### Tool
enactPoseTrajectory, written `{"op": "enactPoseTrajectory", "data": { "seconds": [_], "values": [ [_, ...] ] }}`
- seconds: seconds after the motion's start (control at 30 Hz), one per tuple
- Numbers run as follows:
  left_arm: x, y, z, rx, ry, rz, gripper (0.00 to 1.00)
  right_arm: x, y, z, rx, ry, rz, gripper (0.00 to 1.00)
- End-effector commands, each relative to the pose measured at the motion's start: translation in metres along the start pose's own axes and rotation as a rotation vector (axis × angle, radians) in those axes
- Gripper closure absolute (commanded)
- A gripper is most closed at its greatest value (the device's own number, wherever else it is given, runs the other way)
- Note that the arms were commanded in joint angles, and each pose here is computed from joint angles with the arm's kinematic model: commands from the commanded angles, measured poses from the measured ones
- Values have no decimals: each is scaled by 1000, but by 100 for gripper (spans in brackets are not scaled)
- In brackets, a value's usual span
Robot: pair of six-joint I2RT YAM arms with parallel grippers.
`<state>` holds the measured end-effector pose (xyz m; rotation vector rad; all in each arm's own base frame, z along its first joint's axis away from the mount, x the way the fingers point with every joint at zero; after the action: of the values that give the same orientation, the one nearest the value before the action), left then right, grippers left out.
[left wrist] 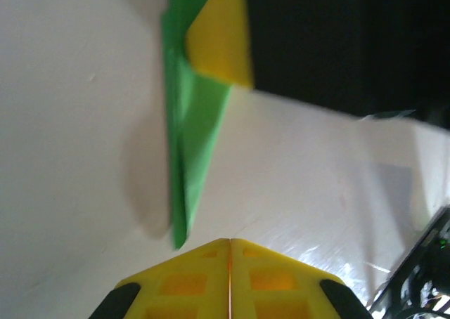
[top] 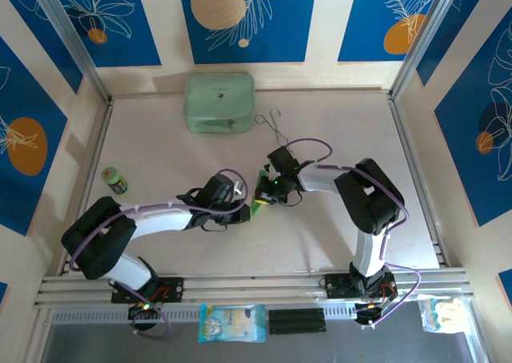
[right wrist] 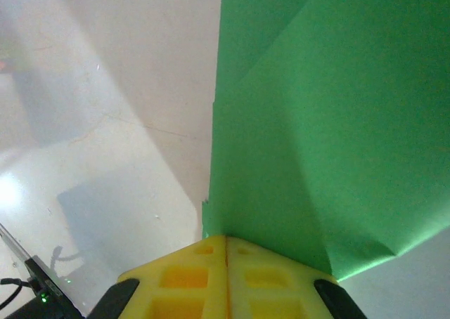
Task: Fold a paper plane with a square sheet of paper (pick it up from the middle)
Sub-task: Fold the wing for the fifth time at the center of the table.
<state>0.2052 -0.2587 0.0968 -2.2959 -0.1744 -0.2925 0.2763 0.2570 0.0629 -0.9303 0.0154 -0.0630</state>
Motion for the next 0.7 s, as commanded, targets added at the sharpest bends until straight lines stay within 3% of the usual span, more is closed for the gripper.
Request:
{"op": "enactPoseTrajectory", "data": {
  "seconds": [0.0, 0.4, 0.67],
  "values": [
    [15, 13, -12, -51, 4, -41, 91, -16, 14, -26, -139, 104, 46, 92],
    [17, 33, 11, 30, -22, -53, 95, -14, 10, -17, -96, 107, 54, 92],
    [-9, 34, 40, 75, -81, -14, 96, -9, 5, -17, -92, 92, 43, 92]
  ]
}}
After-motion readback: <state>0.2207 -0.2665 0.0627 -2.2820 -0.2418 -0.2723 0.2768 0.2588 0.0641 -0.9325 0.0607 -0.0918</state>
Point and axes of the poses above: each hand's point on the last joint's axis, 136 mm out from that joint toward the fingers, its own y axis out along the fingers, its own z axis along the line the jaws close on, x = y × z, the point moved 6 cm from there along -y, back along the fingers, and after that the axes turned 1 degree about -y, right-handed, at the moved point
